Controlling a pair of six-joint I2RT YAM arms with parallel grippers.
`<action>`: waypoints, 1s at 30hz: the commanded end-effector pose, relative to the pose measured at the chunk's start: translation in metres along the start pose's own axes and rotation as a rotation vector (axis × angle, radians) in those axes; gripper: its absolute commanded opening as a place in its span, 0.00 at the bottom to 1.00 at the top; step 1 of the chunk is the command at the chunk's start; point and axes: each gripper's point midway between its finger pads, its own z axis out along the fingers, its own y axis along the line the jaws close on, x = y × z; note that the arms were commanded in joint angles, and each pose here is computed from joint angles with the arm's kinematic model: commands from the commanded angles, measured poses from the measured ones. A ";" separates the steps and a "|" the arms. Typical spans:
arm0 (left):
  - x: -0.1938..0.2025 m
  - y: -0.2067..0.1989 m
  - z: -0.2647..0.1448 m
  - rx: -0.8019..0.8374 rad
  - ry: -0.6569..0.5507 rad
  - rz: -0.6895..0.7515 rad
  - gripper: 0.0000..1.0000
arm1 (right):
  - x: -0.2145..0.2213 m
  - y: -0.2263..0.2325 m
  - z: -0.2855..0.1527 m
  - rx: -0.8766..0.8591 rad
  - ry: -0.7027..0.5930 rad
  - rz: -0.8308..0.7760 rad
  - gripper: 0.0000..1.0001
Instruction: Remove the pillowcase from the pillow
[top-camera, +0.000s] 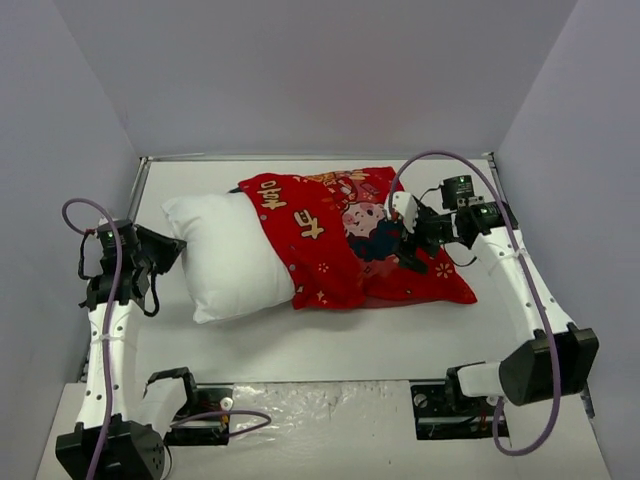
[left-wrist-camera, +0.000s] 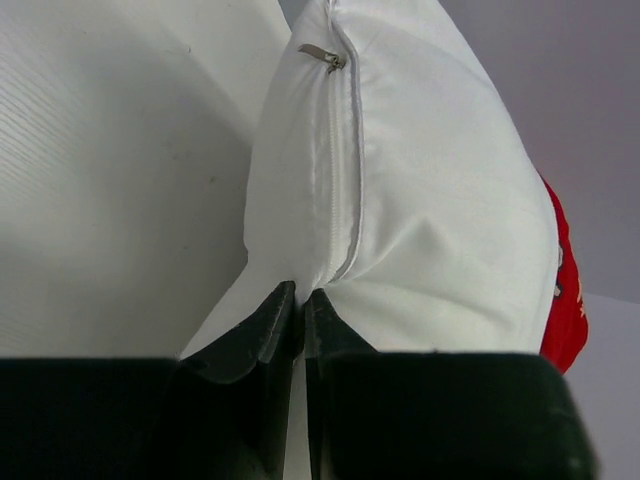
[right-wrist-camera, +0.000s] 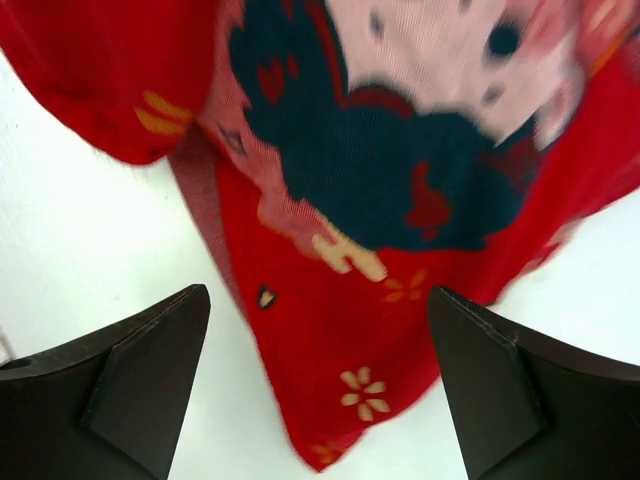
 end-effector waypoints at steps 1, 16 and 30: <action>-0.016 -0.028 -0.007 0.076 -0.029 0.079 0.08 | 0.037 0.006 0.009 -0.074 0.034 0.203 0.86; 0.025 -0.074 -0.081 0.077 0.093 0.614 0.92 | 0.124 -0.025 -0.005 -0.246 0.041 0.380 0.84; 0.161 -0.069 -0.136 0.270 0.264 1.535 0.94 | 0.118 -0.065 0.000 -0.235 0.035 0.563 0.84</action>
